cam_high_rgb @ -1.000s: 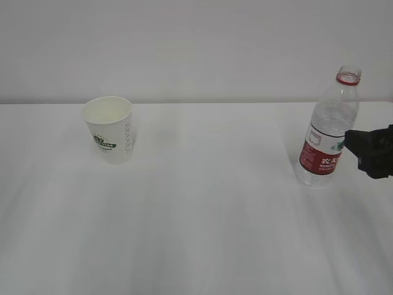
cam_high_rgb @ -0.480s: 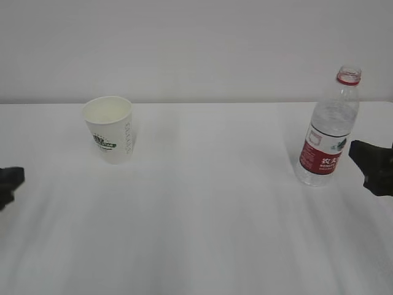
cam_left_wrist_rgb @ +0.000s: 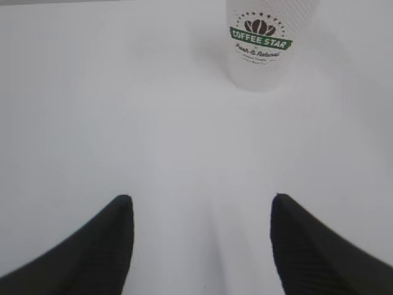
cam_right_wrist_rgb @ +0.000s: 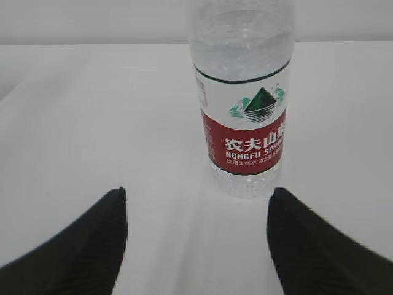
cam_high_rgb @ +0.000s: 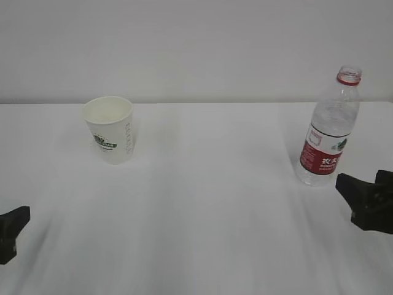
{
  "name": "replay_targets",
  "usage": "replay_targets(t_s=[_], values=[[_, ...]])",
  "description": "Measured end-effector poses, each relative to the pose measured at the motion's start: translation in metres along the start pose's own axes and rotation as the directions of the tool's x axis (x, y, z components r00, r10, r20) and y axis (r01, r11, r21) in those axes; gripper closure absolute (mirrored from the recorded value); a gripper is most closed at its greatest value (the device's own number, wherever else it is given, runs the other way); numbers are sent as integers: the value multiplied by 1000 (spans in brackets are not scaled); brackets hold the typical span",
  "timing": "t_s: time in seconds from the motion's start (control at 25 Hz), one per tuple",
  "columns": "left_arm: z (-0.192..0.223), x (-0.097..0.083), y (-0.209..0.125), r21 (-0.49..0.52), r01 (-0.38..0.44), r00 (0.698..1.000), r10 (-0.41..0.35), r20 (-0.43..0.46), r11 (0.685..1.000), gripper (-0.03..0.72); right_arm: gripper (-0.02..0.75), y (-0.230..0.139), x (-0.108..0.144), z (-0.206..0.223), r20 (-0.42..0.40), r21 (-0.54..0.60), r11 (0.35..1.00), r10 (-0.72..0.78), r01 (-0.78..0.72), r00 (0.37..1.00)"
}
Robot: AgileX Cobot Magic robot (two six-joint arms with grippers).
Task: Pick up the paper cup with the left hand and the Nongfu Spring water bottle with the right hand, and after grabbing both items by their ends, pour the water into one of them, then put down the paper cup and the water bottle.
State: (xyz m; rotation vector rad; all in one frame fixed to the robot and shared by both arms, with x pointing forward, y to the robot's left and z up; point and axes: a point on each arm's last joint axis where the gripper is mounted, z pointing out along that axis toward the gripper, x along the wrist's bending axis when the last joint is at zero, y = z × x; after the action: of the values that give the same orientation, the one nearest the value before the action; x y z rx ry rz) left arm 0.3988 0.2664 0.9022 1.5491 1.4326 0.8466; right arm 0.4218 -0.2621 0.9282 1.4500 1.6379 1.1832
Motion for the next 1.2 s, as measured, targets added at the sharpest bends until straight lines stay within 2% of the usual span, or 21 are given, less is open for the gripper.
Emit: replay_targets(t_s=[0.44,0.72,0.96,1.2], values=[[3,-8,5,-104,-39,996,48,81,994,183,204,-14,1,10,-37,-108,993,-47,43,998],[7,-12,-4,-56,-70,989,77,127,996,184,204,-24,-4,15,12,-64,996,-66,67,998],[8,-16,-9,-30,-95,980,99,171,995,185,204,-23,-7,15,49,-68,994,-84,87,995],[8,-16,-9,-29,-99,978,103,180,995,186,204,-21,-8,18,61,-76,993,-87,92,994]])
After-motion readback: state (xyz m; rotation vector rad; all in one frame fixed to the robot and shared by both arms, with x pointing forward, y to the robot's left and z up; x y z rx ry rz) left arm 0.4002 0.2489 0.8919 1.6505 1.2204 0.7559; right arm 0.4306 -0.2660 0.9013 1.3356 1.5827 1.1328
